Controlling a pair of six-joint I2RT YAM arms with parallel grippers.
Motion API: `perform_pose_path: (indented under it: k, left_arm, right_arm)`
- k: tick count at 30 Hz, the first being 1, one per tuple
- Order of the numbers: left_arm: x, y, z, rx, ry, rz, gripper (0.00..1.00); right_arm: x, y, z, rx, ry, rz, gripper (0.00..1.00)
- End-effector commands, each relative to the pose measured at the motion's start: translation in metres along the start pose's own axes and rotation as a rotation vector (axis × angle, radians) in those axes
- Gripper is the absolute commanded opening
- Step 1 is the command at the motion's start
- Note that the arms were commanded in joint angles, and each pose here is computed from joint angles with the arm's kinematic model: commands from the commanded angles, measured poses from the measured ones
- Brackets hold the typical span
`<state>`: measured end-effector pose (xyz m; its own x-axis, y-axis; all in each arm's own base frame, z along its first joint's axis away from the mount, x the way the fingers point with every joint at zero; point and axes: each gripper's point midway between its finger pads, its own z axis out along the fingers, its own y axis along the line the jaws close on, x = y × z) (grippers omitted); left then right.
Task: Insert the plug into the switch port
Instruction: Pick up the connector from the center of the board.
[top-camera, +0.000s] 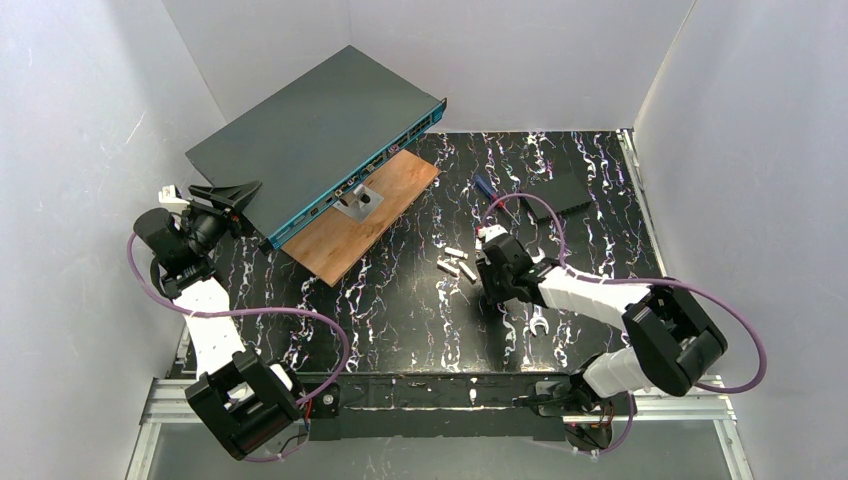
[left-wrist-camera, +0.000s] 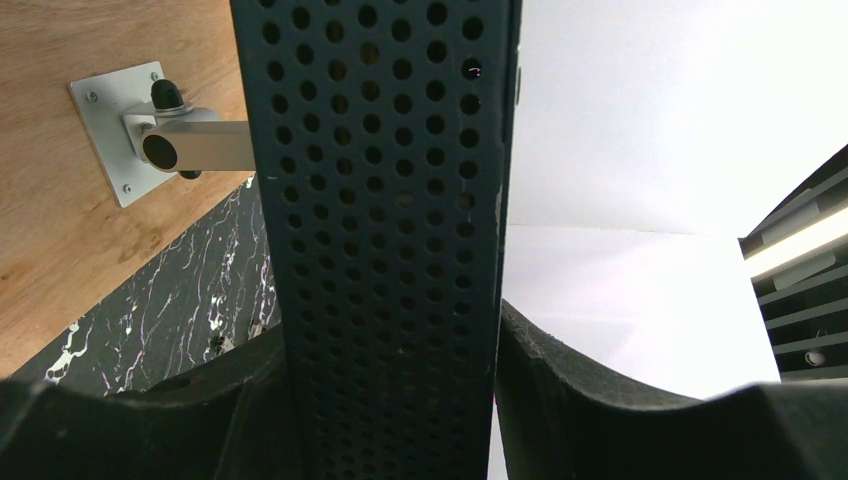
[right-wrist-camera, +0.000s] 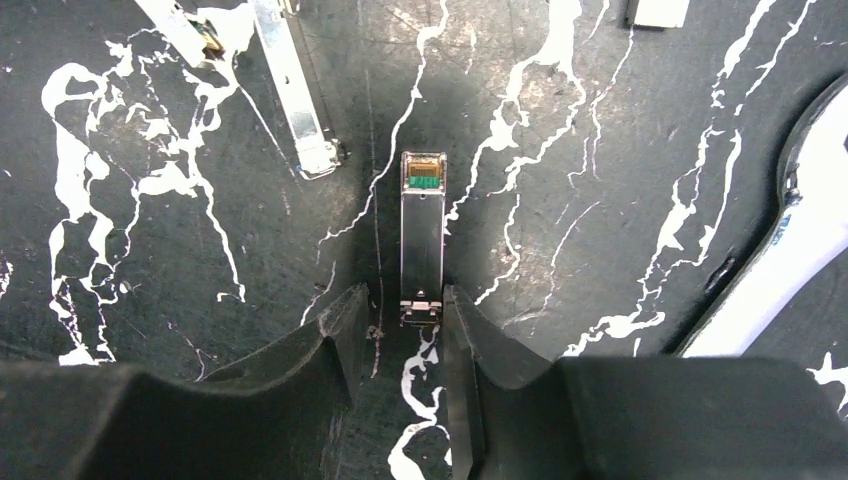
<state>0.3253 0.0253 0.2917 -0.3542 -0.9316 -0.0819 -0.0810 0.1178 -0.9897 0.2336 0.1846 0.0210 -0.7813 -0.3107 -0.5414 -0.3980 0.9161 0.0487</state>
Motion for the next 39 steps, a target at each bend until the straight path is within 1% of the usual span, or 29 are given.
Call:
perform_pose_path:
  k: [1,12,18,21,29,33,34,39]
  left_arm:
    - [0.025,-0.004,-0.006,0.030,0.106,0.085,0.00]
    - [0.026,-0.003,-0.006,0.029,0.107,0.083,0.00]
    - [0.025,-0.003,-0.006,0.029,0.105,0.084,0.00]
    - [0.025,-0.003,-0.006,0.029,0.106,0.086,0.00]
    - [0.026,-0.004,-0.006,0.030,0.107,0.086,0.00]
    - [0.026,-0.003,-0.006,0.030,0.106,0.085,0.00]
    - [0.026,-0.004,-0.006,0.030,0.106,0.086,0.00]
    - [0.026,-0.003,-0.006,0.030,0.109,0.083,0.00]
  right_arm:
    - [0.003,0.002,0.001,0.044,-0.052,0.028,0.41]
    - [0.010,-0.006,0.001,0.128,-0.158,0.074,0.39]
    - [0.026,-0.009,0.006,0.139,-0.148,0.082,0.37]
    - [0.022,-0.007,0.007,0.136,-0.167,0.084,0.34]
    - [0.017,-0.008,0.001,0.138,-0.179,0.069,0.12]
    - [0.001,-0.005,-0.013,0.136,-0.191,0.030,0.03]
    - [-0.004,-0.004,-0.017,0.133,-0.195,0.026,0.01]
    - [-0.025,0.007,-0.035,0.099,-0.195,-0.022,0.01]
